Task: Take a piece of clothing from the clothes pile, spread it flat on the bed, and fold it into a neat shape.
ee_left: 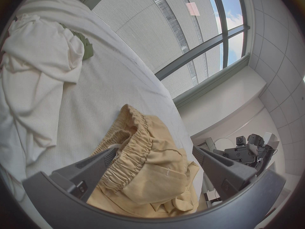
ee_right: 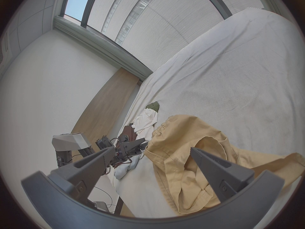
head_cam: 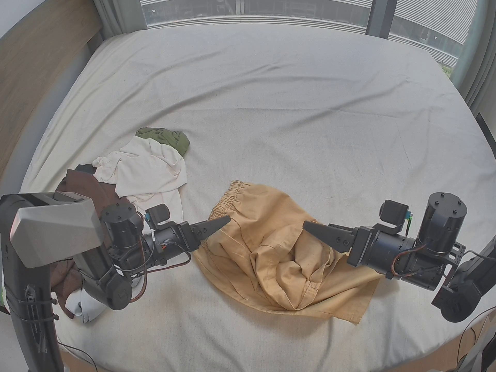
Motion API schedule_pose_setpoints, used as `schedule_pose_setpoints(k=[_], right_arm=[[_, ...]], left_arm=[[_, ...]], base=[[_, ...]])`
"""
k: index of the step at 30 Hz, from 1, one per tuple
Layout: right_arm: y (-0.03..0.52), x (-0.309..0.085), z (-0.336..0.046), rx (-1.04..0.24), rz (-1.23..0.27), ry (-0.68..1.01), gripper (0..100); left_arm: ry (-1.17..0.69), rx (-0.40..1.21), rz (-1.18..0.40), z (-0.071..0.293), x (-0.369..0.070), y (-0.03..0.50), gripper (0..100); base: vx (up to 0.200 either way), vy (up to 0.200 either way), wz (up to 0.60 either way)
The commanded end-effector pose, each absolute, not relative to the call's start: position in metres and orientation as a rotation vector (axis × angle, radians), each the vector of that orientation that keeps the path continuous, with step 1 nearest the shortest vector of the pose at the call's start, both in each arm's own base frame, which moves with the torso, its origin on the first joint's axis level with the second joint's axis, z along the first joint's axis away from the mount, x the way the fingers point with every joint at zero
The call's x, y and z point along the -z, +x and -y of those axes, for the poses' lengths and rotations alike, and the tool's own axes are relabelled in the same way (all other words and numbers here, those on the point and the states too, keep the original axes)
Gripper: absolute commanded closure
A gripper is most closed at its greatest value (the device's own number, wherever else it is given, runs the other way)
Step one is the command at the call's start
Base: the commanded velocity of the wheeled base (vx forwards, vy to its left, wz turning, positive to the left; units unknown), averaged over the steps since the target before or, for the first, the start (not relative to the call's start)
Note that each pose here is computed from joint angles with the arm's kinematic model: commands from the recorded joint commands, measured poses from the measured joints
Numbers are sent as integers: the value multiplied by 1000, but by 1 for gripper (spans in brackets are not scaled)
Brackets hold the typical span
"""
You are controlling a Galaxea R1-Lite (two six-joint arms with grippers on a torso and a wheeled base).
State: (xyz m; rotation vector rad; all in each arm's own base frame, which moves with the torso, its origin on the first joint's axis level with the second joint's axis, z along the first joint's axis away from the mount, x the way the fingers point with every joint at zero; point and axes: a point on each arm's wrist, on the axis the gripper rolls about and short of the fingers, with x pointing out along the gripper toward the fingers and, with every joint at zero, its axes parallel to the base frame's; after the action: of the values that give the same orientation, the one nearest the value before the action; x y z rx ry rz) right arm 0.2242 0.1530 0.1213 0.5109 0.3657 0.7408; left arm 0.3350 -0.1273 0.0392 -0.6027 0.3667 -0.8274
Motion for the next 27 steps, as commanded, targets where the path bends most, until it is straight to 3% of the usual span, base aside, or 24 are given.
schedule_pose_setpoints(k=[1, 11, 22, 27], right_arm=[[224, -121, -153, -741, -369, 511, 0], [224, -119, -153, -737, -377, 509, 0], [227, -112, -155, -732, -398, 506, 0], [228, -110, -156, -733, -395, 507, 0]], left_arm=[[-605, 849, -362, 132, -47, 329, 0], [-643, 945, -408, 135, -75, 290, 0], [-576, 1040, -604, 129, -39, 261, 0], [-523, 1038, -573, 134, -26, 277, 0]], base=[[0, 0, 0], [0, 0, 0], [0, 0, 0], [0, 0, 0]])
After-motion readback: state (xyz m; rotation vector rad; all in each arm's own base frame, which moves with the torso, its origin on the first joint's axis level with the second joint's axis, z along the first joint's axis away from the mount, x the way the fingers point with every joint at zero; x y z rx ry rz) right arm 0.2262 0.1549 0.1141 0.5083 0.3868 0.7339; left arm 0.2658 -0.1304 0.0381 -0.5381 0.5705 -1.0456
